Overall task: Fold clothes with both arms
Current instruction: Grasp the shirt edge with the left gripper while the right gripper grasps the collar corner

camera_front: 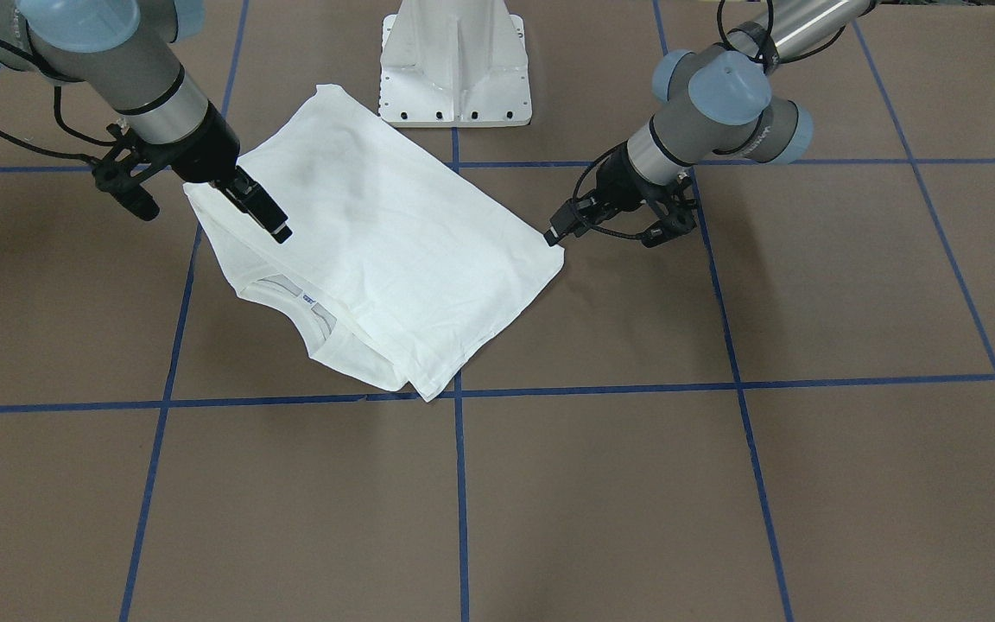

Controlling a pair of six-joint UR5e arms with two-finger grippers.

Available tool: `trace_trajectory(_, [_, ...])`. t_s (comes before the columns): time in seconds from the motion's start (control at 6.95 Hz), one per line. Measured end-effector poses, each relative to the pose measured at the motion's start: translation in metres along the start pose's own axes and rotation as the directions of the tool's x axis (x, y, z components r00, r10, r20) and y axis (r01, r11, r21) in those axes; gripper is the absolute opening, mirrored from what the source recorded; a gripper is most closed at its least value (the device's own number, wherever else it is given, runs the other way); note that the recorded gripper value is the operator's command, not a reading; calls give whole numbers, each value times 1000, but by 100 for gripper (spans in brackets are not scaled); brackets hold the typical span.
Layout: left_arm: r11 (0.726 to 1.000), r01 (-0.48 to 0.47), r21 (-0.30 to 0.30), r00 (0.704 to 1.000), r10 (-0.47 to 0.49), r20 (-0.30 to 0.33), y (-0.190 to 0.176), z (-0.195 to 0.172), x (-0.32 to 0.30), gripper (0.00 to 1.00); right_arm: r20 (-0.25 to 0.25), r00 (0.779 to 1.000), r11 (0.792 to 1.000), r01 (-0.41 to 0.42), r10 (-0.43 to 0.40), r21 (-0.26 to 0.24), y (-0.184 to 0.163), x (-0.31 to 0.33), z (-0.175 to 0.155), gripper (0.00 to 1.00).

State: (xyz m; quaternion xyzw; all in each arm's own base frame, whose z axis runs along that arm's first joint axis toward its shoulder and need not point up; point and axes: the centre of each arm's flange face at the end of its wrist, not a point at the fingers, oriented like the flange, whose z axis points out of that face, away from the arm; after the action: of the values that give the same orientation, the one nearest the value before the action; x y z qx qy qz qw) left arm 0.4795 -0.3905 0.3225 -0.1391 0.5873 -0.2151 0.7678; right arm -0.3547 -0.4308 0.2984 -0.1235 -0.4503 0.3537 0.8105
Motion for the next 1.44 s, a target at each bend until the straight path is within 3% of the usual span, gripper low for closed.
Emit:
trace_trajectory(0.14, [1000, 1, 1, 1000, -1, 7, 6, 11, 3, 62, 6, 1000, 999, 14, -14, 47, -12, -7, 5, 100])
trace_trajectory(0.58, [1000, 10, 20, 999, -11, 34, 4, 33, 6, 55, 6, 999, 995, 31, -31, 94, -23, -12, 12, 100])
trace_trajectory(0.72, [1000, 15, 26, 999, -16, 42, 0, 36, 3, 40, 7, 999, 994, 36, -37, 104, -24, -13, 12, 100])
trace_trajectory(0.86, [999, 20, 38, 999, -21, 50, -3, 37, 0, 0, 11, 999, 993, 39, -41, 113, -24, -16, 13, 100])
trace_trajectory(1.44, [994, 20, 108, 998, -26, 56, -15, 37, -1, 0, 22, 999, 992, 43, -46, 117, -21, -29, 13, 100])
